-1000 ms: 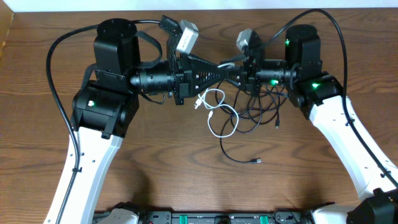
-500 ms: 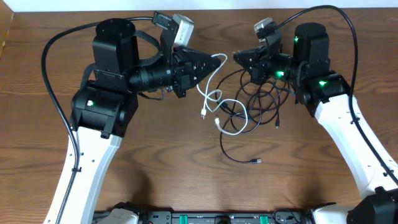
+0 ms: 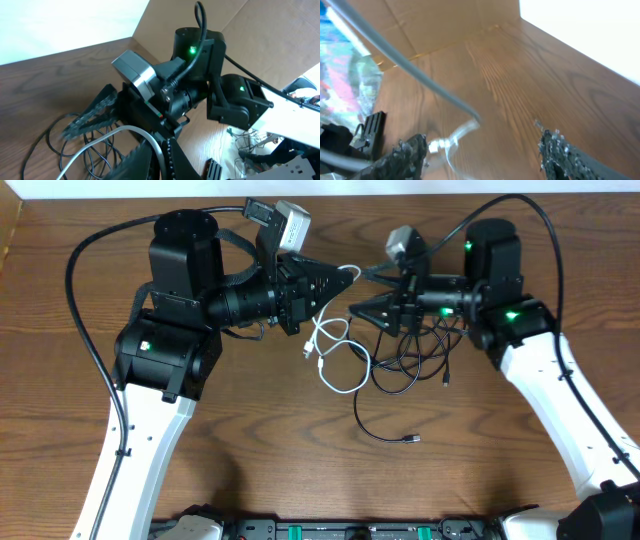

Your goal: Untangle cables

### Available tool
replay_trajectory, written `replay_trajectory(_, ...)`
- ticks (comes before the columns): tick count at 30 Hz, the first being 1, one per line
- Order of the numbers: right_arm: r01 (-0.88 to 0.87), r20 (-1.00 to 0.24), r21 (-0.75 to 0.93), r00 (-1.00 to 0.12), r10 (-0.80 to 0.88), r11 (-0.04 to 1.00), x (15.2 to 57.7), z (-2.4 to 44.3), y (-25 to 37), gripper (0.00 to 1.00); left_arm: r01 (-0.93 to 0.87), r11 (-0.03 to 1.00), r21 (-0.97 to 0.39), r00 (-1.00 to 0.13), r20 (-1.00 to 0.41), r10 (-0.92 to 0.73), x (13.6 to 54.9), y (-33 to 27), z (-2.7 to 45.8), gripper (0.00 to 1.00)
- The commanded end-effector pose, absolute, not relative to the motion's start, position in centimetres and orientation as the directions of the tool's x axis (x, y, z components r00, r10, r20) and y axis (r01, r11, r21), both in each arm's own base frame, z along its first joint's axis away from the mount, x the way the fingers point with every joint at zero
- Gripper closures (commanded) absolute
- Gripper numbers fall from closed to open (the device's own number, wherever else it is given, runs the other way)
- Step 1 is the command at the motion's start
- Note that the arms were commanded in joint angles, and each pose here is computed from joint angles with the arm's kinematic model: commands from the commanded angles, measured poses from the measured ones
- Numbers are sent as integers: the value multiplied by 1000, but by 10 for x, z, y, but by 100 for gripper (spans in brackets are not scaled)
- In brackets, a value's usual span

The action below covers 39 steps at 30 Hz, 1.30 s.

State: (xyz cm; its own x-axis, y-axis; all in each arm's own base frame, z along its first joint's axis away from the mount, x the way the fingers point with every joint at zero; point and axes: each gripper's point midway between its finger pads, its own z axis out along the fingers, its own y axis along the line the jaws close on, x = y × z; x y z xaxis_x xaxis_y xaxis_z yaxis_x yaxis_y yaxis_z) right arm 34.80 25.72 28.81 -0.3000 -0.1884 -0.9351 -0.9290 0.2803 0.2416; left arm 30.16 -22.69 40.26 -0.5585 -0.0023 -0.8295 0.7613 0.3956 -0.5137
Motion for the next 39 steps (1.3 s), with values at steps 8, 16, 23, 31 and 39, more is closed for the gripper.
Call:
replay_trajectory(8,-815,-877,394,-471,-91,424,383,268,288,61,757,385,-528,-564,-825,-22,298,-225,412,93)
replay_trajectory(16,-685,-827,450,-561,-22,573,408,256,260,99,754,395,-524,-562,-827,-25,300,-224,412,78)
replay_trajectory(23,-591,-779,494,-627,22,638,415,249,230,99,736,440,-515,-557,-829,-38,308,-221,410,60)
replay_trajectory(31,-406,-807,433,-572,145,805,459,291,152,99,714,485,-504,-553,-832,-51,316,-217,407,53)
replay_trajectory(39,-294,-926,311,-307,219,904,490,401,69,99,680,530,-506,-568,-821,-55,321,-212,399,52)
